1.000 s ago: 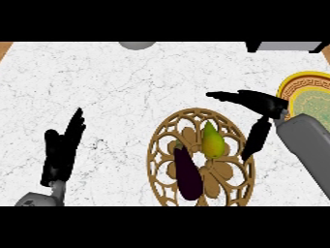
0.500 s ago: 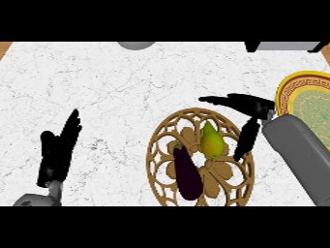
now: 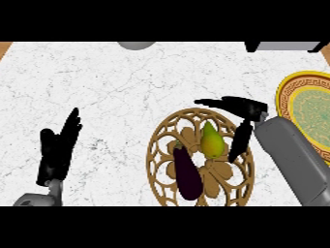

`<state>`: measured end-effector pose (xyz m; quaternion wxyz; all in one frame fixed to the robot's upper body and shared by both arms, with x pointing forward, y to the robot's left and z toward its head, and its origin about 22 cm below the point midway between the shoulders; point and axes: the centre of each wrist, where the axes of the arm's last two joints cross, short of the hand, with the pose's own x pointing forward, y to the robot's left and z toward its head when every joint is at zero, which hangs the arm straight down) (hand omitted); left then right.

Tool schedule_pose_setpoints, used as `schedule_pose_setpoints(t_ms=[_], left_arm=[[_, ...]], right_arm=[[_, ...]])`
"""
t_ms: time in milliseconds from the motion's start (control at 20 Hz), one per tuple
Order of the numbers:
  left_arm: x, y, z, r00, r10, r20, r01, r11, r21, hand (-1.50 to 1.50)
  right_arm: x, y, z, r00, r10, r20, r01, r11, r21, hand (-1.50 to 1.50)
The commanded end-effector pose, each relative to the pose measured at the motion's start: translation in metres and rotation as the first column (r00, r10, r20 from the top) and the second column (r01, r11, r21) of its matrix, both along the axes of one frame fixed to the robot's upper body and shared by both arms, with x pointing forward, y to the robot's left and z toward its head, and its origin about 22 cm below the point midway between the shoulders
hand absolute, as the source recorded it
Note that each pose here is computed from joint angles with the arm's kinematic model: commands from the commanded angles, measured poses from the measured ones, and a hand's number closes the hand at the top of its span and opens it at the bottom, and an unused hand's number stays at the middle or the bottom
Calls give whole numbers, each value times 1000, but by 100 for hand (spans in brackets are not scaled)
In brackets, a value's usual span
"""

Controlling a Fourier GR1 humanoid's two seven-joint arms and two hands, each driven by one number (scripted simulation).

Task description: Pick the pear from the placemat and place it in the plate

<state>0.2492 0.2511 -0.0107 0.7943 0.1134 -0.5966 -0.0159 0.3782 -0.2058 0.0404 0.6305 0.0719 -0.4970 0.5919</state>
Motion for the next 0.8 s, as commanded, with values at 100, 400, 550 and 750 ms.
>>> schedule_pose_setpoints(t_ms=[100, 400, 550, 750], left_arm=[[3, -15, -4, 1000, -1, -8, 1, 1000, 0, 0], [-15, -3, -14, 1000, 4, 13, -4, 1000, 2, 0], [4, 2, 19, 1000, 2, 2, -2, 1000, -6, 0], [-8, -9, -3, 1000, 9, 25, -9, 1000, -5, 0]], right_arm=[[-4, 8, -23, 1000, 19, -8, -19, 999, -31, -150], [-4, 26, -19, 996, 74, 58, -73, 997, -23, 150], [-11, 14, -45, 992, 56, 111, -58, 998, 10, 150], [-3, 16, -25, 986, 36, 162, -36, 999, -6, 150]])
